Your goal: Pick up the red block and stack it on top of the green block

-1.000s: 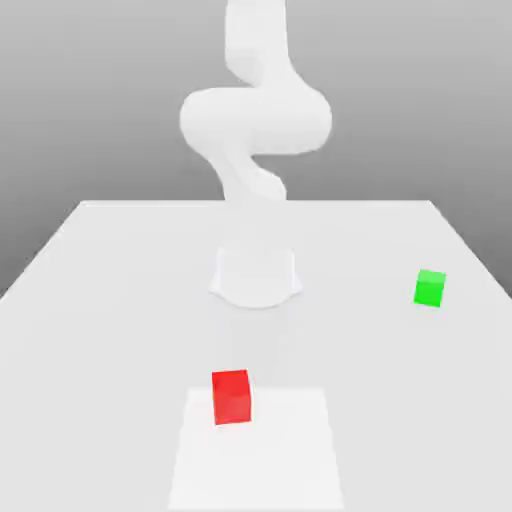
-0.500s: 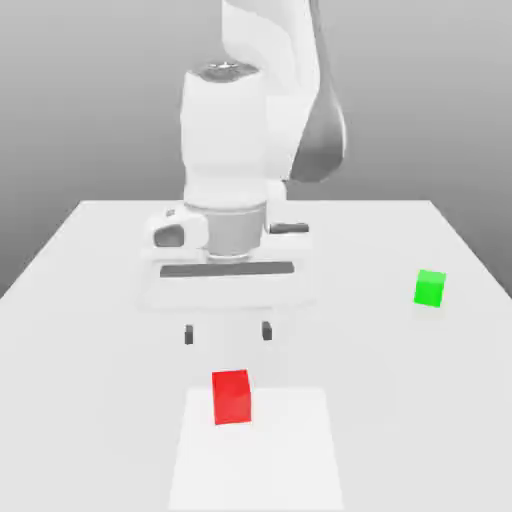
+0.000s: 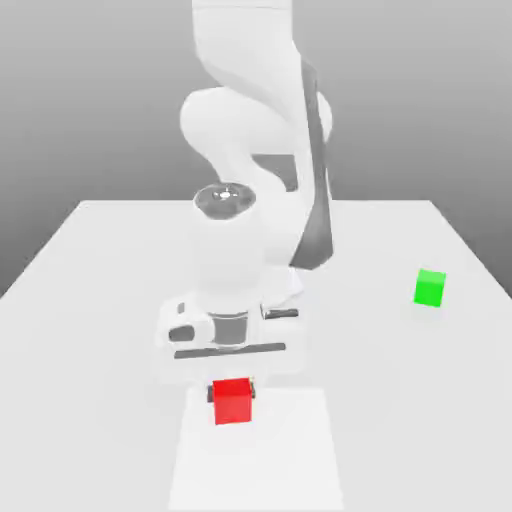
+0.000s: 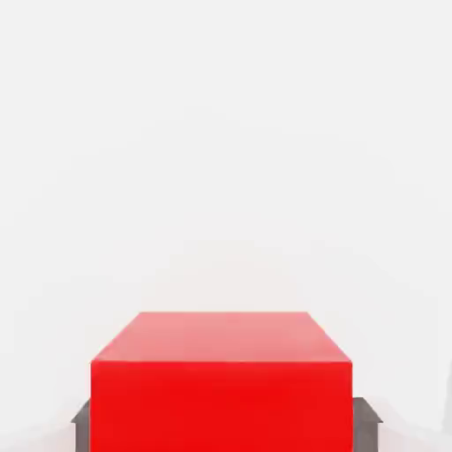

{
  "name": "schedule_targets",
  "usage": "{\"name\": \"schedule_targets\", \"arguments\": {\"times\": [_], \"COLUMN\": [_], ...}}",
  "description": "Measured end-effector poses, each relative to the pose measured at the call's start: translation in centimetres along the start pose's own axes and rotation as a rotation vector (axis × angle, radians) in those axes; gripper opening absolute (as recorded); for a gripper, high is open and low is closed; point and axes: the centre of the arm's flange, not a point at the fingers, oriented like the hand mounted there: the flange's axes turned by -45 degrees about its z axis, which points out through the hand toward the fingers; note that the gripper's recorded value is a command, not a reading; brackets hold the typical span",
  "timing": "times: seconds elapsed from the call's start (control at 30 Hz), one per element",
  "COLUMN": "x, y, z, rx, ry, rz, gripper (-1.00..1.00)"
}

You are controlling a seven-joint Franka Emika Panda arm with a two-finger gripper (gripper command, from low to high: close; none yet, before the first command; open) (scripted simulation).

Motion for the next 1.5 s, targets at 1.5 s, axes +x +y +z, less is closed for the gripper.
{"name": "schedule_targets", "arguments": {"times": [1.5], "x": [-26.1], "y": [-41.3], "z": [-6.6], "rx": [-0.015], "ry": [0.023], "rz": [-1.481], "gripper": [-1.0]}}
